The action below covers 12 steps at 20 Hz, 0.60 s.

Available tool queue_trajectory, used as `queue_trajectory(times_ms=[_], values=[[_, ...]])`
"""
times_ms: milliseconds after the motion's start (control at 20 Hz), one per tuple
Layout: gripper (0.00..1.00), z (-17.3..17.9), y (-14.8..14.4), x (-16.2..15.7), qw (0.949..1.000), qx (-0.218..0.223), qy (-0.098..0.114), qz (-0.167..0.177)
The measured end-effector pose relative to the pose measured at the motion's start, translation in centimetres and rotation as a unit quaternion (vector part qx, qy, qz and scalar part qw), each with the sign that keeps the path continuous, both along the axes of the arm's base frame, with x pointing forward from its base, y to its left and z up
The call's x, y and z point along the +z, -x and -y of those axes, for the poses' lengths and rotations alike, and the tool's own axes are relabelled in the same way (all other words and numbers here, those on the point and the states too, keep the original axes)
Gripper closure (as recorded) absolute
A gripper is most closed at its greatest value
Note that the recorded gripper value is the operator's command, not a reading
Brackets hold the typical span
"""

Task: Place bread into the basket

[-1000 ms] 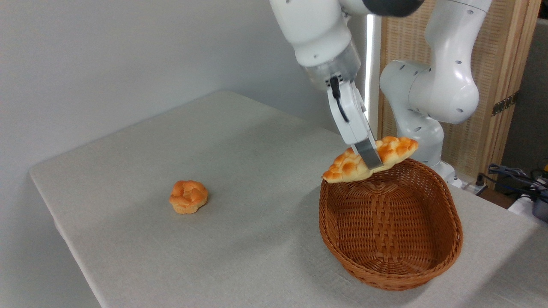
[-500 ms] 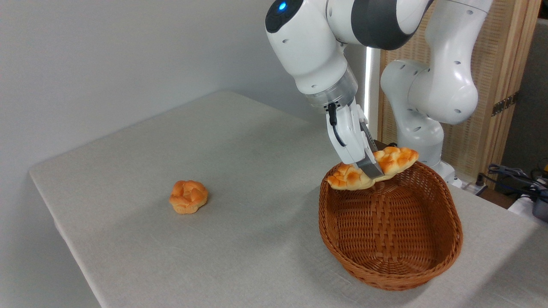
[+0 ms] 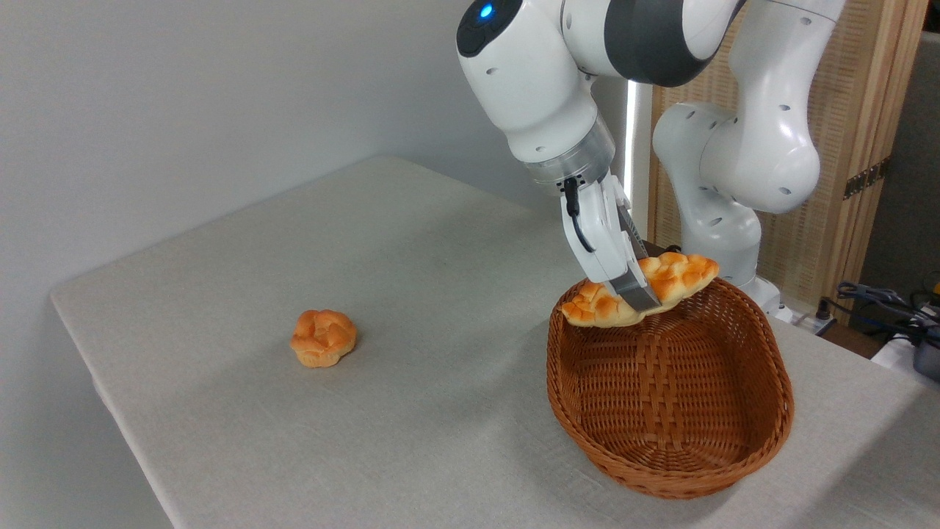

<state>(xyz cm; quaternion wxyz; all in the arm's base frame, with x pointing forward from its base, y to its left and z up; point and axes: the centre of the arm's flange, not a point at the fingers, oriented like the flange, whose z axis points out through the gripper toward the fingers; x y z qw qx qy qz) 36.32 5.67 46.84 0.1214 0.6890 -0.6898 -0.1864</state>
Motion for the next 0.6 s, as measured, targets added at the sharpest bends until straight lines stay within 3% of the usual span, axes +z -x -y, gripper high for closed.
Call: queue_trajectory(times_ms=[600], values=[[0.00, 0.05, -0.03, 0.01, 1.0000, -0.001, 0.000, 0.001]])
